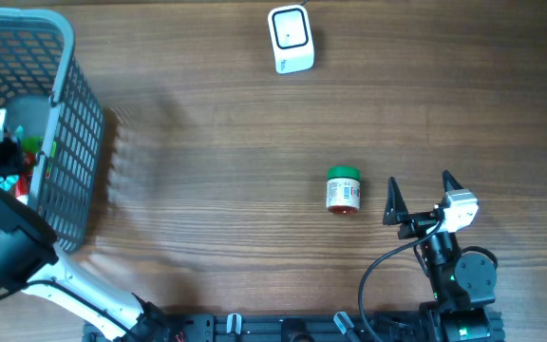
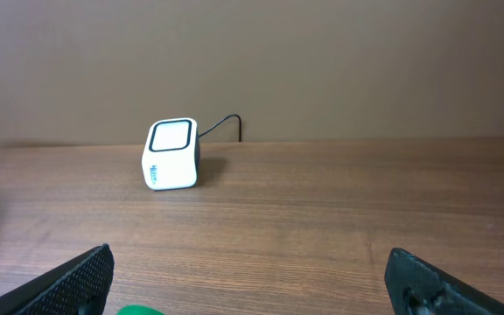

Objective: Scan the item barcode
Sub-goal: 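Reach the left gripper back into the basket and grasp packets, then carry the red and mint packets with the left gripper beside the jar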

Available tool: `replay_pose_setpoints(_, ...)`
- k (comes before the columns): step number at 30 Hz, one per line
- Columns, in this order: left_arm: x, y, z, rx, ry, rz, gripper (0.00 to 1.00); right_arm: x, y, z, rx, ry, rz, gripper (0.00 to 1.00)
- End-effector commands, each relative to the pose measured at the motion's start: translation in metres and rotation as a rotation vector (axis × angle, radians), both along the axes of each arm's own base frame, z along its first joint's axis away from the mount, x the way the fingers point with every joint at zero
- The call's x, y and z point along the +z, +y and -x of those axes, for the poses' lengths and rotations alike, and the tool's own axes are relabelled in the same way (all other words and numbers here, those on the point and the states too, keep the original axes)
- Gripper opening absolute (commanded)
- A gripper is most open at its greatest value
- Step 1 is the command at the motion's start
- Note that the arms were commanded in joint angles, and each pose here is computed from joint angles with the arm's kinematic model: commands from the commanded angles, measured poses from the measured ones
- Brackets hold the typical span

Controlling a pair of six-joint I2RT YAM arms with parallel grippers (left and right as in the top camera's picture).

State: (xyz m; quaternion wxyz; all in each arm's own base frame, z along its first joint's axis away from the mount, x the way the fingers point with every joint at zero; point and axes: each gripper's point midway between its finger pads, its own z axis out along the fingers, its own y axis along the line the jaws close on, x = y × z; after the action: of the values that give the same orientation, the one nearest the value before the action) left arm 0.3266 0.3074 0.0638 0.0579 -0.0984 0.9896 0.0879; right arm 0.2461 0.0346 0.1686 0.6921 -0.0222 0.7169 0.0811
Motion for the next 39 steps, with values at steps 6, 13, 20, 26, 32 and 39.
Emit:
replay_pose_setpoints(6, 0.237, -0.042, -0.049, 0.007, -0.524, -0.320, 0.04, 0.001, 0.000, 0.000, 0.001, -0.007, 0.005, 1.00)
replay_pose_setpoints(13, 0.369, -0.151, -0.042, -0.019, -0.955, -0.305, 0.04, 0.001, 0.000, 0.000, 0.001, -0.007, 0.005, 1.00)
replay_pose_setpoints(20, 0.328, -0.335, -0.026, -0.174, -0.836, 0.136, 0.04, 0.001, 0.000, 0.000, 0.001, -0.007, 0.005, 1.00)
replay_pose_setpoints(26, 0.165, -0.465, -0.010, -0.163, -0.378, 0.302, 0.04, 0.001, 0.000, 0.000, 0.001, -0.007, 0.005, 1.00)
replay_pose_setpoints(32, 0.024, -0.559, 0.018, -0.220, -0.116, 0.338, 0.04, 0.001, 0.000, 0.000, 0.001, -0.007, 0.005, 1.00)
replay_pose_setpoints(39, -0.047, -0.598, 0.034, -0.282, -0.024, 0.305, 0.37, 0.001, 0.000, 0.000, 0.001, -0.007, 0.005, 1.00)
